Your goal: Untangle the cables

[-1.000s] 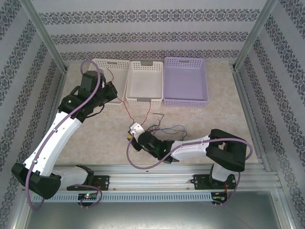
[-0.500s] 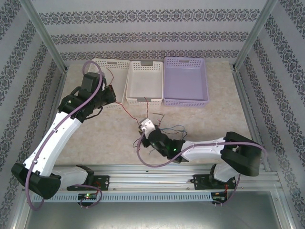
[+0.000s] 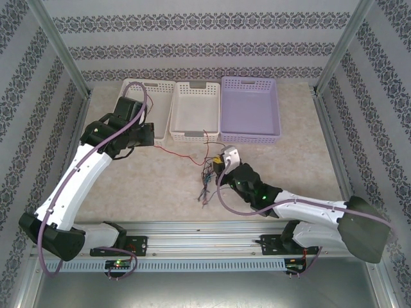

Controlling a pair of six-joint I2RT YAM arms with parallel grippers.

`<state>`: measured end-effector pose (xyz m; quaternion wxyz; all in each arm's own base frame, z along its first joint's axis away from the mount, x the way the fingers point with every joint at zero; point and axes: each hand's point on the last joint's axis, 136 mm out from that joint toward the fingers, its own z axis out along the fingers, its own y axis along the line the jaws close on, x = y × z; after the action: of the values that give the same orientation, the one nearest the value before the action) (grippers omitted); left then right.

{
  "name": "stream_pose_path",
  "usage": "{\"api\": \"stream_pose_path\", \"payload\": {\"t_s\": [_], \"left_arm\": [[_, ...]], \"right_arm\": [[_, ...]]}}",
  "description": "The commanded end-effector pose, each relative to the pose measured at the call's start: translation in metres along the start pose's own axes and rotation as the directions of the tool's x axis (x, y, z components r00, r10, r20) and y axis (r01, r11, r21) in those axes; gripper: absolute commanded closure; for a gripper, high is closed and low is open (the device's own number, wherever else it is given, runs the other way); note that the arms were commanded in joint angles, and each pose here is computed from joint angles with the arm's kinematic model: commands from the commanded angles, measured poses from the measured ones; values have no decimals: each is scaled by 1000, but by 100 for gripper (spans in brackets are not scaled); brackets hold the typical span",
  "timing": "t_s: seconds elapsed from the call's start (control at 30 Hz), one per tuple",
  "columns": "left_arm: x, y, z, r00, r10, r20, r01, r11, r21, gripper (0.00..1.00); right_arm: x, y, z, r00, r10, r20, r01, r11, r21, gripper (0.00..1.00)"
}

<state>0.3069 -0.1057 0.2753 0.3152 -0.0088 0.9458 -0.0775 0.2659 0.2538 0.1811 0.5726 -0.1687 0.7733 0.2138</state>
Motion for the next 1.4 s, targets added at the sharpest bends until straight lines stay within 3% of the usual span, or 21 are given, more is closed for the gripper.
{"api": "stream_pose_path", "payload": {"t_s": [0.0,0.1,0.2,0.47,0.73,0.93,1.03,1.37], "left_arm": [[25,-17,-1,982,154,-109,-141,983,118,100],[33,-26,-5,973,195,-123,-171,968,183,100],[32,-23,-13,973,212,-92,-194,966,172,100],[44,-20,-36,969,243,-37,-231,952,202,100],[47,-13,-41,971,238,-12,-232,956,180,100],[15,-4,-57,977,192,92,-200,975,95,100],[-15,1,-74,970,138,199,-151,987,48,100],[-106,36,-121,858,-6,513,63,994,-94,100]], "right_arm": [[-3,-13,-6,998,70,7,-70,998,8,100],[-14,-18,-4,997,77,19,-77,997,15,100],[-24,-30,-1,996,86,27,-87,995,51,100],[-45,-113,-14,950,300,84,-312,925,219,100],[-44,-157,-22,897,430,105,-442,857,264,100],[-50,-133,-25,885,456,92,-465,874,140,100],[-63,-113,-33,895,435,102,-442,895,59,100],[-94,-59,-66,922,375,100,-362,924,-125,100]]}}
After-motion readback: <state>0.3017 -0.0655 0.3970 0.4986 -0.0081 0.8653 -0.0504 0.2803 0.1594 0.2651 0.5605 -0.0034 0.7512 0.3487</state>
